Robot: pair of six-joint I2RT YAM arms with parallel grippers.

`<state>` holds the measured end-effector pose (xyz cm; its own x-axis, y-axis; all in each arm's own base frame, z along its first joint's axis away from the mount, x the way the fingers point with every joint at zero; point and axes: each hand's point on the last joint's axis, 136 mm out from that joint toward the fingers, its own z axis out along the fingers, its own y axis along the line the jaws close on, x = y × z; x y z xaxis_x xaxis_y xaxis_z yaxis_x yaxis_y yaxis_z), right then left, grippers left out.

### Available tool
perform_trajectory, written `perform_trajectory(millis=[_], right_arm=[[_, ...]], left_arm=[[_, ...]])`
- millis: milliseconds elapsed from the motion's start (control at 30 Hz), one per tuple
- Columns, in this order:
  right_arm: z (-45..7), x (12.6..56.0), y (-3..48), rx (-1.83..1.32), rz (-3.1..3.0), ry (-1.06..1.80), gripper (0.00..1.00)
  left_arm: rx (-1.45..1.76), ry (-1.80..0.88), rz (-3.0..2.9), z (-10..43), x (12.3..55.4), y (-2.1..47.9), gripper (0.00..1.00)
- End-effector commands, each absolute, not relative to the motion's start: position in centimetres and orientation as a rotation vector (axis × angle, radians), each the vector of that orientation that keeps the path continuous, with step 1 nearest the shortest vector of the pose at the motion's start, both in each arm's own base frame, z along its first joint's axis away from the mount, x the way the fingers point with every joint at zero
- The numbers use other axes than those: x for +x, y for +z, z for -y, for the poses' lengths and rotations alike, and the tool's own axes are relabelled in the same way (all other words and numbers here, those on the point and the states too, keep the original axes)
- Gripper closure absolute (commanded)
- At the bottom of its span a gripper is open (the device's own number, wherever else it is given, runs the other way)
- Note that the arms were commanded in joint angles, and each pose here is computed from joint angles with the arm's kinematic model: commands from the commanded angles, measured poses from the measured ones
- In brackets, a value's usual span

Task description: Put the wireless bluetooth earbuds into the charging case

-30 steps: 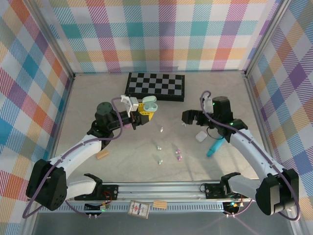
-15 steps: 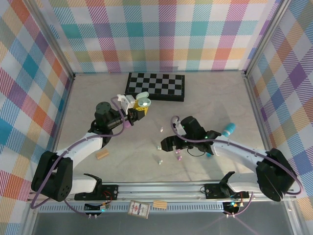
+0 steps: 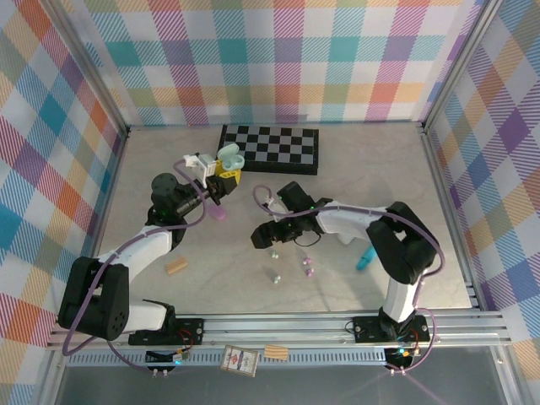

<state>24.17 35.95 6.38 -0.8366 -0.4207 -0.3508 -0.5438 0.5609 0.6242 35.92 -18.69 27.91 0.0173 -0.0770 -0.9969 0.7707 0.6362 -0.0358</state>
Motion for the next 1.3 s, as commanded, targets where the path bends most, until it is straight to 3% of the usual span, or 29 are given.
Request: perform_trajectory(millis=[0,300,533,900,1267], right_arm=[[-36.6,22.8,5.7,-0.996,-2.624,1.217,0.15],[-35.5,23.7,6.1,-0.89,-2.618,1.048,0.15],[-33.0,25.3,6.5,-0.755,-2.571,0.577,0.14],[-31.7,23.4,5.3,-0.81,-2.486,-0.052,0.29],[-32.4,22.5,3.7,-0.855,-2.51,-0.188,0.39]], left_arm=[[0.63,-0.717,-1.368,18.1,35.2,29.3,0.69],[0.632,-0.666,-1.403,17.6,35.4,29.0,0.69],[0.617,-0.648,-1.407,17.3,36.1,29.1,0.69],[0.556,-0.579,-1.431,15.2,37.7,29.6,0.69],[0.524,-0.561,-1.431,14.2,38.0,30.2,0.69]])
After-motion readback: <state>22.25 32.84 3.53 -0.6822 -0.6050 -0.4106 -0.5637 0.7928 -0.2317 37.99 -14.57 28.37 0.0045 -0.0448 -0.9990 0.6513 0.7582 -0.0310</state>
